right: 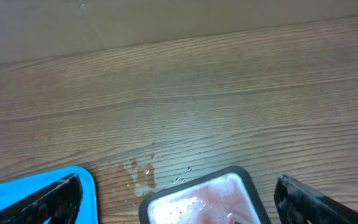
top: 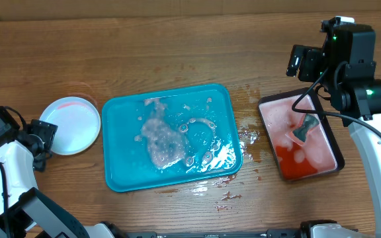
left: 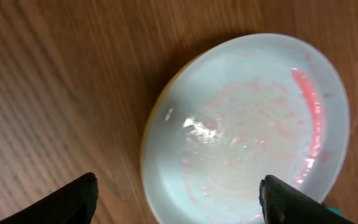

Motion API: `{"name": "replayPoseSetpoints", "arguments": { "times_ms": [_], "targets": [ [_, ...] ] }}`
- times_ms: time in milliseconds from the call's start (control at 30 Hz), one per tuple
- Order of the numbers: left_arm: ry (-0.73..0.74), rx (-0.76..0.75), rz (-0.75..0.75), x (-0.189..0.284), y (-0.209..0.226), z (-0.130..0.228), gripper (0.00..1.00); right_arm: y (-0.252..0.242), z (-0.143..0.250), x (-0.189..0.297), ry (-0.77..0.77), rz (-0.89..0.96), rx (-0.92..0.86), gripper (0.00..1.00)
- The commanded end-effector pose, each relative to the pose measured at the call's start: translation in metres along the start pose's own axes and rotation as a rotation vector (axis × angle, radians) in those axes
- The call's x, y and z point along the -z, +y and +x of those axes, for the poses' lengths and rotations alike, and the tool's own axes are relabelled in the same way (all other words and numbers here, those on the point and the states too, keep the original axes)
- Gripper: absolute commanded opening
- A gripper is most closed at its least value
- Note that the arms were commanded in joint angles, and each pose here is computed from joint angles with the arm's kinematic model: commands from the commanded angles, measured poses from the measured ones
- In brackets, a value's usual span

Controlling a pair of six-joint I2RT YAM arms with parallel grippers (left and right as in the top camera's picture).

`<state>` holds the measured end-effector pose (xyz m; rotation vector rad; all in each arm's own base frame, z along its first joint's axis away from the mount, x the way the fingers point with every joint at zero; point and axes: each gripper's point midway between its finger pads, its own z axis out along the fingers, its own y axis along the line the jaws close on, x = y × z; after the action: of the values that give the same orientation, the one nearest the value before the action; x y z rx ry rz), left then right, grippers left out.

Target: Clean dirty plates on tray and stack at the side

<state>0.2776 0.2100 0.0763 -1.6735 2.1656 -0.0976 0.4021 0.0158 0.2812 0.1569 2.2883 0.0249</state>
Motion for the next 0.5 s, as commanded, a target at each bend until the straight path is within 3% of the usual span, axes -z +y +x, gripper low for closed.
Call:
{"name": "replayPoseSetpoints", "arguments": {
  "times_ms": [0, 233, 300, 400, 467],
  "targets": [
    [0.028, -0.072, 0.118, 0.009, -0.026, 0.005, 0.82, -0.003, -0.007, 0.003, -0.021, 0.008, -0.006, 1.00],
    [-0.059, -0.349, 0.206, 0.060, -0.087, 0.001, 0.83, -0.003, -0.007, 0.003, -0.021, 0.008, -0.006, 1.00],
    [-0.117, -0.513, 0.262, 0.086, -0.110, 0.007, 0.76, -0.003, -0.007, 0.003, -0.021, 0.008, -0.006, 1.00],
    [-0.204, -0.773, 0.354, 0.127, -0.139, 0.028, 0.75, -0.003, -0.007, 0.003, -0.021, 0.009, -0.006, 1.00],
    [-0.255, -0.869, 0.414, 0.155, -0.150, 0.045, 0.75, -0.003, -0.007, 0.003, -0.021, 0.009, -0.006, 1.00]
  ]
}}
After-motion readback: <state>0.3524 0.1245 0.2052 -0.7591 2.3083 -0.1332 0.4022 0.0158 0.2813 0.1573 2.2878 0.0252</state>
